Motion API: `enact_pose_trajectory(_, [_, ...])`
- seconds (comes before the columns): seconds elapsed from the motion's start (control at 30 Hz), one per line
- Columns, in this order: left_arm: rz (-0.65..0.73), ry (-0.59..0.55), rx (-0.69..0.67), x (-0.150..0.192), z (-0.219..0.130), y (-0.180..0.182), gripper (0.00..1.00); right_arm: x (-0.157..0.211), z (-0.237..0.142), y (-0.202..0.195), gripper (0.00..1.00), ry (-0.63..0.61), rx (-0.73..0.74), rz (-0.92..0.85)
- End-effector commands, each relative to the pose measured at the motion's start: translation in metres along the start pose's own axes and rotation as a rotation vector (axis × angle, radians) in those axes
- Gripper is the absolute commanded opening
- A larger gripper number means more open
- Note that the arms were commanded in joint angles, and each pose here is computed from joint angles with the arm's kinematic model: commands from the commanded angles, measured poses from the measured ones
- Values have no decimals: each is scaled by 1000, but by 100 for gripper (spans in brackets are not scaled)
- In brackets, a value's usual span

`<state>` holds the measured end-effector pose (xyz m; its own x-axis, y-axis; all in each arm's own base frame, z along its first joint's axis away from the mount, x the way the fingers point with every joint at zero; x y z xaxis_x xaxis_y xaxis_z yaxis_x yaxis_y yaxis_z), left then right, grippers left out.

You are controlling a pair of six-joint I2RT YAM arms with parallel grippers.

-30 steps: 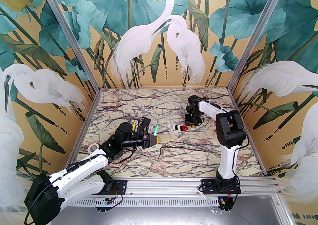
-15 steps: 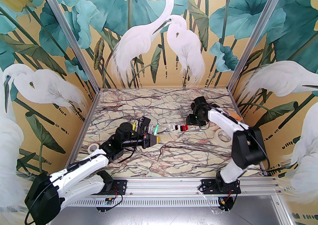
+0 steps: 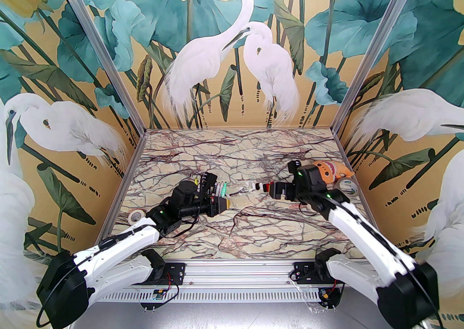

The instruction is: Open the pen caps

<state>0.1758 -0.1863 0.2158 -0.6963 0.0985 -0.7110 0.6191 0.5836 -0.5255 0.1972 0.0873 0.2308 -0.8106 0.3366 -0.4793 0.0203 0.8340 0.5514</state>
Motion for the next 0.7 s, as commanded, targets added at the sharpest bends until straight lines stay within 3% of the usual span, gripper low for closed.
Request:
enact_pose_trajectory(0.0, [28, 8, -86, -11, 6, -7, 16, 12, -16, 1, 99, -8, -84, 27])
enact_pose_trajectory(0.4, [30, 61, -270, -23, 42, -7, 15, 28, -51, 11, 99, -15, -276, 5])
enact_pose_trajectory(0.67, [34, 130, -436, -22, 68, 3, 15, 30, -49, 10, 99, -1, -276, 10])
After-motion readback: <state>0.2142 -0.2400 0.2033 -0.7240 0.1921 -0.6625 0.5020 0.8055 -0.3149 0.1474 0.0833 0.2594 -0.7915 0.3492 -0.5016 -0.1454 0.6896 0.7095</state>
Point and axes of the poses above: each hand's point on the last joint's axis, 136 mm out from that joint toward the fingers, its own z axis out along the fingers, its own y axis along the line the jaws close on, x = y × z, the point moved 10 cm from there along -z, back along the fingers, and after that the axes turned 15 degrees about z, right-handed, at the moved point
